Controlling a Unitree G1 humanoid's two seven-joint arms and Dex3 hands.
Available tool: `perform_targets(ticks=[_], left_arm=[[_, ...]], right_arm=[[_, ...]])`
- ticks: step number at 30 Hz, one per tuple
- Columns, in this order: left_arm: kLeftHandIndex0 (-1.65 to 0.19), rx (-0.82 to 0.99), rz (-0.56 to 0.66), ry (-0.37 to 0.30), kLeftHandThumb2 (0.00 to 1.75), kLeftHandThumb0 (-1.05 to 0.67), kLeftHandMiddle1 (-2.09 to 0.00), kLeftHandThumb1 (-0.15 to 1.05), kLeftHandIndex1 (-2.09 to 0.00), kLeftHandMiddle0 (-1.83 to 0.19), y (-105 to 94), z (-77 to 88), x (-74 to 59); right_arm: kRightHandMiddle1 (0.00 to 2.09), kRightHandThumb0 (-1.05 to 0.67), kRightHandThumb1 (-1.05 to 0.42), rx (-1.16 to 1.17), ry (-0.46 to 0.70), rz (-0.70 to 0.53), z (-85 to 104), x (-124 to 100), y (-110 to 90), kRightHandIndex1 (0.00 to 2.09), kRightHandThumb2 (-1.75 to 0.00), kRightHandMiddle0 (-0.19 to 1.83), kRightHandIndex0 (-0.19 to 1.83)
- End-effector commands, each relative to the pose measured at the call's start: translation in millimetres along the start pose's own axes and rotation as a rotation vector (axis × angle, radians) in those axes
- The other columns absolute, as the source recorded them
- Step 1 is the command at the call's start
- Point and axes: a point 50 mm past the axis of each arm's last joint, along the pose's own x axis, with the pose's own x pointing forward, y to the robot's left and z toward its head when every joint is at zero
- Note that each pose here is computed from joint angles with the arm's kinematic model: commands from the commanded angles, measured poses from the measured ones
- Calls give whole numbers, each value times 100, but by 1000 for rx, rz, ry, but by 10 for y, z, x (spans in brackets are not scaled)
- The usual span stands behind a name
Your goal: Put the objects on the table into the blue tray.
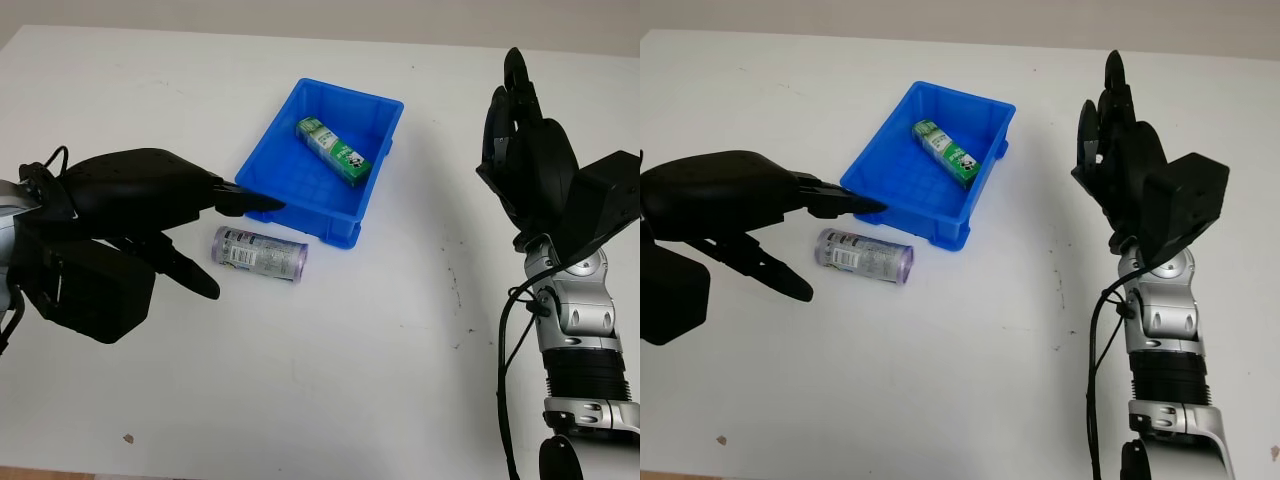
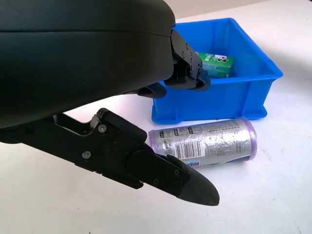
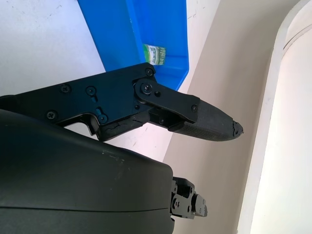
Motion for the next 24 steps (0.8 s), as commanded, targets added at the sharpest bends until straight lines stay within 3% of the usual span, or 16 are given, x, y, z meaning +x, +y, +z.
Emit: perform_targets(ticks=[1,11,21,22,23,24], left_arm=[[-26,1,10,-25,5,-70,-5,91,-3,-24,11,26,25],[-31,-4,22,-31,5,-71,-6,88,-5,-27,-62,33,76],[-47,-30,113,-82,5,-61,-15,86,-15,-46,-229,75,268],[-46,-17,118,-89,5,-59,-23,86,-18,-48,-255,84,296],[-43,-8,122,-94,5,-56,-86,87,-31,-33,-272,90,314],[-36,-1,125,-99,5,-56,-112,88,-47,-26,-288,96,330]], right_arm=[[0,-69,-105,12,-23,-7,48,-1,-12,0,-74,-19,-19],[0,-67,-105,33,-26,-6,49,-9,-7,0,-74,-19,-19],[0,-67,-105,35,-26,-9,42,-29,-12,0,-75,-19,-19],[0,-67,-105,40,-28,-9,41,-32,-15,0,-75,-19,-19],[0,-68,-105,43,-29,-9,40,-34,-17,0,-74,-19,-19],[0,-68,-105,44,-29,-10,40,-35,-18,0,-74,-19,-19]])
